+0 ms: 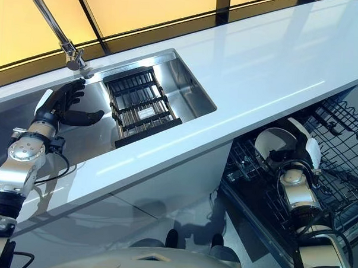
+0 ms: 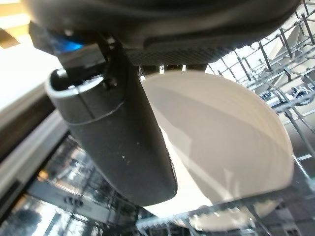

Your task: Pick up plates and place into dishwasher.

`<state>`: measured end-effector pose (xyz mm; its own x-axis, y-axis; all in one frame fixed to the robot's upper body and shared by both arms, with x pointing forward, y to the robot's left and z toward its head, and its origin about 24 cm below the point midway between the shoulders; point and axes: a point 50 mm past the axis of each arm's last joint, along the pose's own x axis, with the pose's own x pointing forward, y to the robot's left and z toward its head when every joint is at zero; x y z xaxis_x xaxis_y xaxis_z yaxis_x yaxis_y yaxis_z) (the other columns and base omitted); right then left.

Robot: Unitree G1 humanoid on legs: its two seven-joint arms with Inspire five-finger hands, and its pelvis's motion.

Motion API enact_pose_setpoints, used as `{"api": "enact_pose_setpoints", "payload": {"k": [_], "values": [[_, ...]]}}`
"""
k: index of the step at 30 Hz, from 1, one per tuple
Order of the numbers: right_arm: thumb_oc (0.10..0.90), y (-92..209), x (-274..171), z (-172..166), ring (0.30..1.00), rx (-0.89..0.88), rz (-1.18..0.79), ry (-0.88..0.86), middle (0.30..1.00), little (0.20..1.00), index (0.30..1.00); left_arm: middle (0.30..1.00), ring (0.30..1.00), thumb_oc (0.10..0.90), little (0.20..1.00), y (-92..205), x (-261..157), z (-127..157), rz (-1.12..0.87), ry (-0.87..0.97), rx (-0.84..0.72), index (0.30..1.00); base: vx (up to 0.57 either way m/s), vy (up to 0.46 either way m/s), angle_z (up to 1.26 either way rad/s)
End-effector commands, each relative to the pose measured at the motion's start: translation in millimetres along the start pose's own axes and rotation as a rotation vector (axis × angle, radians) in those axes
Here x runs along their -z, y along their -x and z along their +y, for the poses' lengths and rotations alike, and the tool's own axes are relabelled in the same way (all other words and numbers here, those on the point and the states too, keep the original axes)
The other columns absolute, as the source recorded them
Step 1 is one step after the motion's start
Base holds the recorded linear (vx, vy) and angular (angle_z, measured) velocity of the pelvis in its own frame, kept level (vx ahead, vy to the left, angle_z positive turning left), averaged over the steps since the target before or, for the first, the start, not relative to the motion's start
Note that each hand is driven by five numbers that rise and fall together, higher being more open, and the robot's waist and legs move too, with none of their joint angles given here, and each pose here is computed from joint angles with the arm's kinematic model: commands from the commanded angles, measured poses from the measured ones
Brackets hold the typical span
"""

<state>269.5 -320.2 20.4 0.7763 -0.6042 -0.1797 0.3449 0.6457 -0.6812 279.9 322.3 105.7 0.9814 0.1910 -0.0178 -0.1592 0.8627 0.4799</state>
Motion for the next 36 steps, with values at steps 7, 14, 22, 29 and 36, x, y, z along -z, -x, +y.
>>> {"api": "enact_pose_setpoints", "payload": {"k": [7, 14, 22, 29, 36], "values": [[0.800, 5, -64, -46, 0.900, 0.123, -0.368, -0.123, 0.900, 0.900, 0.900, 0.900, 0.900, 0.800, 0.900, -7, -67, 30, -0.303, -0.033, -0.110, 0.900, -0.03, -0.014, -0.09], [0.800, 21, -76, -52, 0.900, 0.071, -0.480, -0.159, 0.900, 0.900, 0.900, 0.900, 0.900, 0.800, 0.900, -3, -63, 35, -0.302, -0.037, -0.132, 0.900, -0.02, -0.024, -0.14], [0.800, 37, -85, -60, 0.900, 0.043, -0.578, -0.255, 0.900, 0.900, 0.900, 0.900, 0.900, 0.800, 0.900, -1, -60, 38, -0.291, -0.028, -0.152, 0.900, -0.01, -0.032, -0.20], [0.800, 41, -75, -68, 0.900, 0.103, -0.548, -0.660, 0.900, 0.900, 0.900, 0.900, 0.900, 0.800, 0.900, -2, -53, 39, -0.280, -0.022, -0.165, 0.900, 0.01, -0.022, -0.12], [0.800, 37, -40, -68, 0.900, 0.305, -0.407, -0.837, 0.900, 0.900, 0.900, 0.900, 0.900, 0.800, 0.900, -4, -53, 36, -0.263, -0.017, -0.165, 0.900, 0.03, -0.023, -0.04]]}}
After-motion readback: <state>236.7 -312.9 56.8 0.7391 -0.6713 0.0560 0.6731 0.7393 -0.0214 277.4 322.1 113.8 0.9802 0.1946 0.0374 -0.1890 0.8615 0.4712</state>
